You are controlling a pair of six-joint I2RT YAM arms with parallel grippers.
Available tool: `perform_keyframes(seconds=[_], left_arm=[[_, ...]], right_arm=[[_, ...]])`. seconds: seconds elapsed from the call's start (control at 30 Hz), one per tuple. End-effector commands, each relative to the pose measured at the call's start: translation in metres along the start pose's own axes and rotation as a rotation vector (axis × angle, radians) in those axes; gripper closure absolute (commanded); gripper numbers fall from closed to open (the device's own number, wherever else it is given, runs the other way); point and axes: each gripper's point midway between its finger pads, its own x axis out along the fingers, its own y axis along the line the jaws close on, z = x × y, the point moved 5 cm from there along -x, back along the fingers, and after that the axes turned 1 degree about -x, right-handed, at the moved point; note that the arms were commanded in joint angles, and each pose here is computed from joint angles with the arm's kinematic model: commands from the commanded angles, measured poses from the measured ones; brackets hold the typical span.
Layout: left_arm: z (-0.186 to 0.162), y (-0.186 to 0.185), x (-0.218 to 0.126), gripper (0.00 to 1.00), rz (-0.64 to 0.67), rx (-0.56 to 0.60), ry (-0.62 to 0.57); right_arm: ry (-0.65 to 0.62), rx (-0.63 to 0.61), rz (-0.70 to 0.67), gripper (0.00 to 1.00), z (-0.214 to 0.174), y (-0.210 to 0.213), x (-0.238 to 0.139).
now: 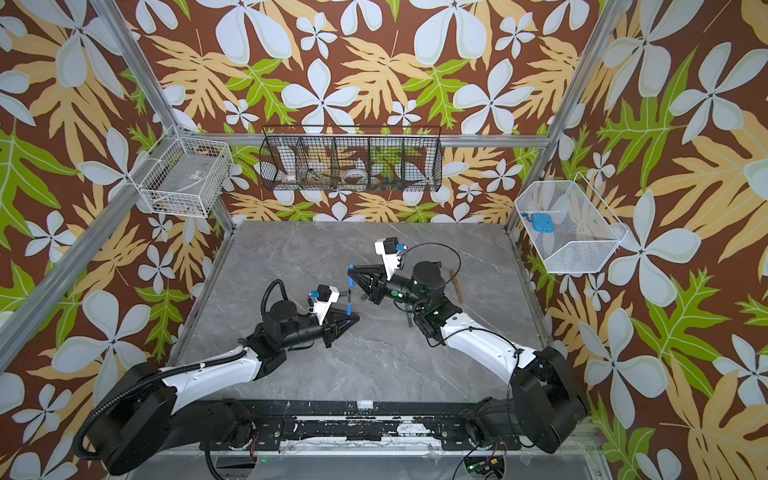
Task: Insert the pens into the pen caps
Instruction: 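Carry the blue cap with the right gripper above the blue pen's tip, then lower the blue cap onto the blue pen held by the left gripper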
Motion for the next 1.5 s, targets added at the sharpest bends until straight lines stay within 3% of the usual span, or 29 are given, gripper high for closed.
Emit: perform_keyframes(seconds=[0.0, 1.47], left_arm=[[0.004, 0.000, 0.000, 1.00, 0.003, 0.014, -0.014], [0.005, 0.004, -0.005, 1.00, 0.054, 0.020, -0.043]], right_arm=[[-0.013, -0.014, 0.039, 0.86, 0.004, 0.007, 0.001], [0.107, 0.011, -0.016, 0.86, -0.033, 0.000, 0.000]])
